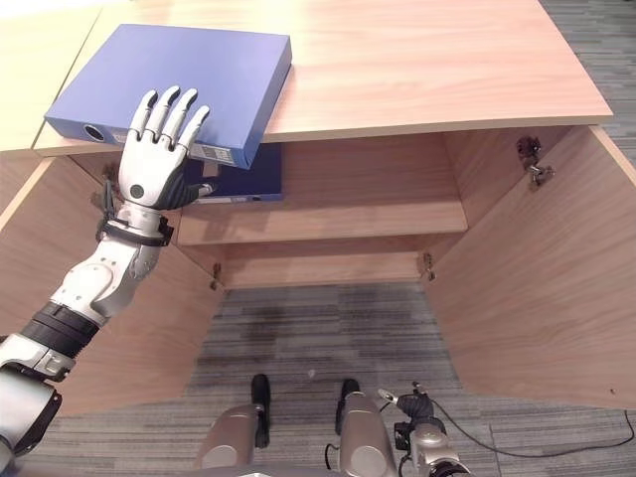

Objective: Put the empty folder in the office cabinet

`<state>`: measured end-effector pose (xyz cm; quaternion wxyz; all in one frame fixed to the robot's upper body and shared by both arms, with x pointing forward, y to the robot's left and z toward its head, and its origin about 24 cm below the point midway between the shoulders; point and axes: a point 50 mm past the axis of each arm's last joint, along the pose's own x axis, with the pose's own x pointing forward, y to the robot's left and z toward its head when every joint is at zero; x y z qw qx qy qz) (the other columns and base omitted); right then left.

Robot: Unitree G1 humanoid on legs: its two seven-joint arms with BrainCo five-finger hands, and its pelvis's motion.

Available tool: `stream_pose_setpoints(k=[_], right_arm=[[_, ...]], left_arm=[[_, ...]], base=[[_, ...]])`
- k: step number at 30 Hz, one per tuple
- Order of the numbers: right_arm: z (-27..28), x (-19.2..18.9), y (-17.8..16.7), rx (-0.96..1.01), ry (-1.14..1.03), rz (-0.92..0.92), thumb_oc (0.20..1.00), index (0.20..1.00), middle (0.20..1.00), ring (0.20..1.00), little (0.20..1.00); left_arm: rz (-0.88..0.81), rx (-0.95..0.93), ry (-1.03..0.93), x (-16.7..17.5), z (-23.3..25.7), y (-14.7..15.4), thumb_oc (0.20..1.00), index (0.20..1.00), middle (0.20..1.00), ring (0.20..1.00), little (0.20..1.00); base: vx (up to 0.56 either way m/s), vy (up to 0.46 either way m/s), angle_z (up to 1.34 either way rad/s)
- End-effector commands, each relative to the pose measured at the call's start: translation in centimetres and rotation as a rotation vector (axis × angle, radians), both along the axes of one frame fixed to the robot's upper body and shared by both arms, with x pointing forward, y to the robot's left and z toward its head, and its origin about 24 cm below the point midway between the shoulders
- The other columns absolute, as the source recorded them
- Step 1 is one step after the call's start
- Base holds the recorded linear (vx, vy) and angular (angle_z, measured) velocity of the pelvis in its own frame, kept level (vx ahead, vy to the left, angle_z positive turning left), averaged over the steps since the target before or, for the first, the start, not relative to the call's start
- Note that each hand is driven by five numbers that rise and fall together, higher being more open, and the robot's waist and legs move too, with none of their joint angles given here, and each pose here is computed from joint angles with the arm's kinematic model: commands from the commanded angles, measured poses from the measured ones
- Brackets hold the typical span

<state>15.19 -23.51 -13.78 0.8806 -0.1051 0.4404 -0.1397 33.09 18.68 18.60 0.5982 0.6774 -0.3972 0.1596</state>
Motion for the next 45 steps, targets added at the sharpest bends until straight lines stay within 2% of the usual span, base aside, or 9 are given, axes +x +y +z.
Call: stream_pose_setpoints(k=[1,45], right_arm=[[0.5,1.0,-0.1,-0.006,-0.051,-0.009,1.0,1.0,1.0,1.0,1.0],[0.6,1.2,-0.2,-0.01,-0.048,-0.019,1.0,1.0,1.0,1.0,1.0]], left_arm=[[0.017,0.027,-0.124,0.7,3.5,-0.2,1.0,1.0,1.0,1.0,1.0],[0.021,-0.009,-0.18,2.2,6.1,-1.5,1.0,1.0,1.0,1.0,1.0]], base=[[0.0,0.0,0.0],[0.0,0.0,0.0]])
